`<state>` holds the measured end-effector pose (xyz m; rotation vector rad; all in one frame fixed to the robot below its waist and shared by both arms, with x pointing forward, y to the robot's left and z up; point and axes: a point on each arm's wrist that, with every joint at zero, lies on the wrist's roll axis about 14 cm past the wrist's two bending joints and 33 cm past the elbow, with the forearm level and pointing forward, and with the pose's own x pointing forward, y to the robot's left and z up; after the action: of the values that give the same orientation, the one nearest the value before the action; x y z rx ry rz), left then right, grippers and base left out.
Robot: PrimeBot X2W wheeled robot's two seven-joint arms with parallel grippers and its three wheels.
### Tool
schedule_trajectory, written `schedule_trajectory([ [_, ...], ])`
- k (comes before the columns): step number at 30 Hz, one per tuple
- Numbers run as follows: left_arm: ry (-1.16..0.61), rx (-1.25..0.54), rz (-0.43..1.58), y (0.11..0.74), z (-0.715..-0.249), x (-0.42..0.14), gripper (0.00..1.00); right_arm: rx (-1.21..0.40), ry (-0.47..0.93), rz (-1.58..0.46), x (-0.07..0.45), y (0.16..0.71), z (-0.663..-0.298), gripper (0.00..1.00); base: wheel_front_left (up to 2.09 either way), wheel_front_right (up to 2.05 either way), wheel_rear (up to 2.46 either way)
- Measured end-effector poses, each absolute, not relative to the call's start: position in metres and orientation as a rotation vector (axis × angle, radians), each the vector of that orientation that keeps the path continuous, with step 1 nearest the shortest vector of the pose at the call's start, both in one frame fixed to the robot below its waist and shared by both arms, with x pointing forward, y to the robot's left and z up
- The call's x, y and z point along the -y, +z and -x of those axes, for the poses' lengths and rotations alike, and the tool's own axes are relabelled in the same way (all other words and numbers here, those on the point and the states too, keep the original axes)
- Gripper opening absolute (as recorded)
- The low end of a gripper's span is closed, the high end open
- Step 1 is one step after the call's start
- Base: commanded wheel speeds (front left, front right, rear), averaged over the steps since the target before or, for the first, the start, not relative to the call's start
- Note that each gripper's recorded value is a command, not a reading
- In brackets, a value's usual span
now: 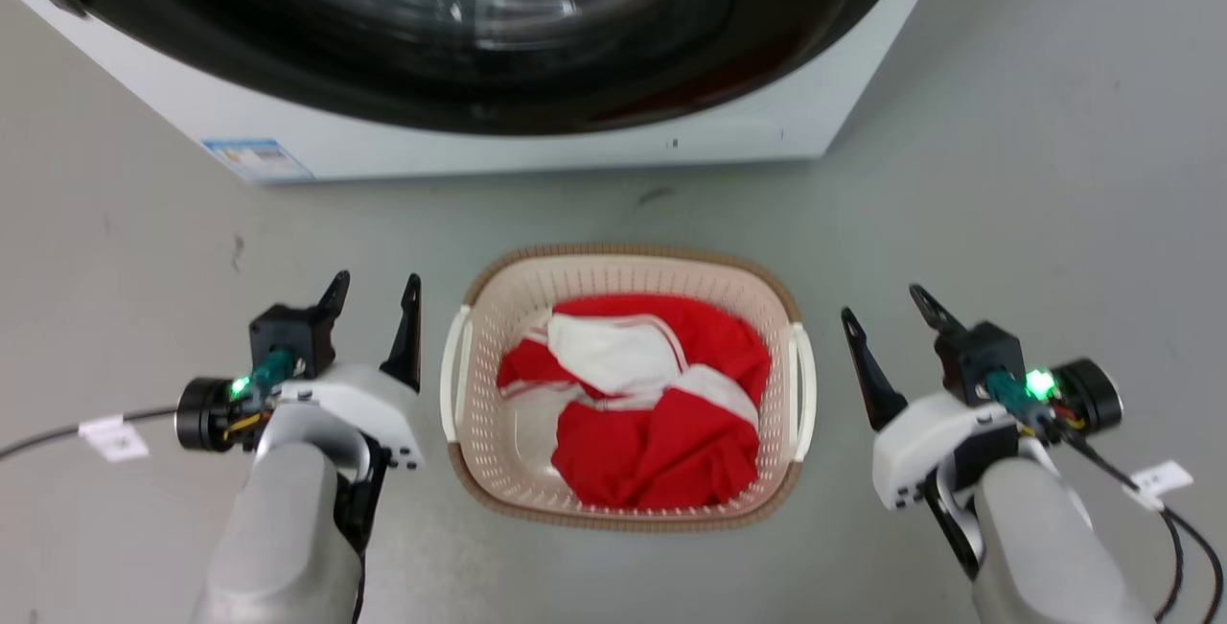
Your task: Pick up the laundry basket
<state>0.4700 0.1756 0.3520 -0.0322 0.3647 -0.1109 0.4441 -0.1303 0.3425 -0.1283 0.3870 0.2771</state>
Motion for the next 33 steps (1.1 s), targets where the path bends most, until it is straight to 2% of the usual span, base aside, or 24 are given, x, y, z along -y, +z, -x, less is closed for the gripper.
schedule_trajectory([
  [7,-0.161,-0.539,0.001,0.289,-0.485,-0.17,1.0,-0.516,0.325,0.156,0.125,0.291,-0.46,1.0,0.0,0.0,0.0],
  [16,-0.202,-0.75,-0.008,0.221,-0.485,-0.162,1.0,-0.723,0.378,0.18,0.124,0.221,-0.45,1.0,0.0,0.0,0.0],
  [33,-0.22,-1.002,0.0,0.159,-0.452,-0.16,1.0,-0.939,0.429,0.147,0.115,0.161,-0.425,1.0,0.0,0.0,0.0],
])
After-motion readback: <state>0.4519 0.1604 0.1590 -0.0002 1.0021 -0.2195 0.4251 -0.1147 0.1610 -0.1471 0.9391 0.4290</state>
